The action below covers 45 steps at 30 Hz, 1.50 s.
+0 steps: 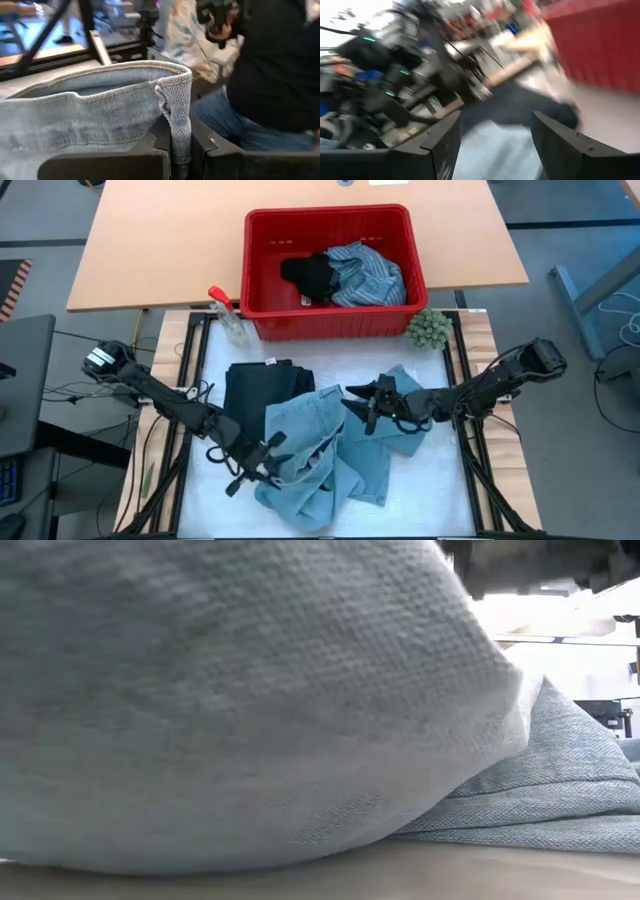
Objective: Fold Laundry from Bin
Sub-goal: Fold the light blue pants
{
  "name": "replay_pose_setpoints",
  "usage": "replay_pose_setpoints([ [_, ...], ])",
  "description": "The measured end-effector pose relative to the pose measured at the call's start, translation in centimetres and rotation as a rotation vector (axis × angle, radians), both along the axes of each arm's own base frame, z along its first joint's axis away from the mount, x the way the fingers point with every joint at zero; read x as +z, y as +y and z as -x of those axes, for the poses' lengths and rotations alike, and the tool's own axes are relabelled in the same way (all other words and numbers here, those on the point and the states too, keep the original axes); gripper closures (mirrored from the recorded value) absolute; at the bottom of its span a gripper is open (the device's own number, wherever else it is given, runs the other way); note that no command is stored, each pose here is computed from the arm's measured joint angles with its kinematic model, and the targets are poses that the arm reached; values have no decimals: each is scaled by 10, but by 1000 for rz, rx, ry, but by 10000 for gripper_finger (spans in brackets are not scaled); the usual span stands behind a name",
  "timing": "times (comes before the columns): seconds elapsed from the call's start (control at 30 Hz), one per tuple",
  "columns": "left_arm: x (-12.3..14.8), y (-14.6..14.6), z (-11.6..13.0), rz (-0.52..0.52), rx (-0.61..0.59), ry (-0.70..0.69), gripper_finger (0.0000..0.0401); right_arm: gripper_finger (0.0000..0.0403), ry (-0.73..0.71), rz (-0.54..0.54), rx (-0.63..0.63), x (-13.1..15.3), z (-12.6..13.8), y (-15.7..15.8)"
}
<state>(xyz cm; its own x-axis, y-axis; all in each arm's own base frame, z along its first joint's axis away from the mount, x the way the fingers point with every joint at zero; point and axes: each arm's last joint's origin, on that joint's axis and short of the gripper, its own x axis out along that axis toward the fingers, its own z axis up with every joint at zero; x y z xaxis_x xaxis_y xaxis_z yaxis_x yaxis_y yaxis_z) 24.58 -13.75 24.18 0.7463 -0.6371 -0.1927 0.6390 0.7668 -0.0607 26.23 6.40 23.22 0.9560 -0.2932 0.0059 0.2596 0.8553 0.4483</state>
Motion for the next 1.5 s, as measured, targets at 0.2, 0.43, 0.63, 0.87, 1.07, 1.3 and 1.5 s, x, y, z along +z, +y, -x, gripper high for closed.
replay_pose_setpoints([
  [0.2, 21, -12, -24, -93, -38, 66, 396, 183, 99, 98, -15, 20, -40, -4],
  [0.43, 30, -24, -50, -103, -53, 181, 394, 342, 351, 172, 133, 34, -89, 11],
  [0.63, 53, -28, -50, -196, -27, 200, 393, 375, 491, 162, 271, 30, -96, 47],
  [0.87, 49, -19, -54, -339, 1, 214, 393, 388, 746, 113, 338, -1, -62, 86],
  [1.07, 21, -6, -76, -361, -2, 277, 392, 380, 1012, 15, 280, -31, -24, 108],
  [1.3, 5, 20, -107, -399, 65, 184, 392, 384, 1157, -45, 400, -44, -5, 130],
  [1.5, 21, 46, -121, -330, 63, 172, 393, 380, 1045, 84, 220, -22, 13, 127],
])
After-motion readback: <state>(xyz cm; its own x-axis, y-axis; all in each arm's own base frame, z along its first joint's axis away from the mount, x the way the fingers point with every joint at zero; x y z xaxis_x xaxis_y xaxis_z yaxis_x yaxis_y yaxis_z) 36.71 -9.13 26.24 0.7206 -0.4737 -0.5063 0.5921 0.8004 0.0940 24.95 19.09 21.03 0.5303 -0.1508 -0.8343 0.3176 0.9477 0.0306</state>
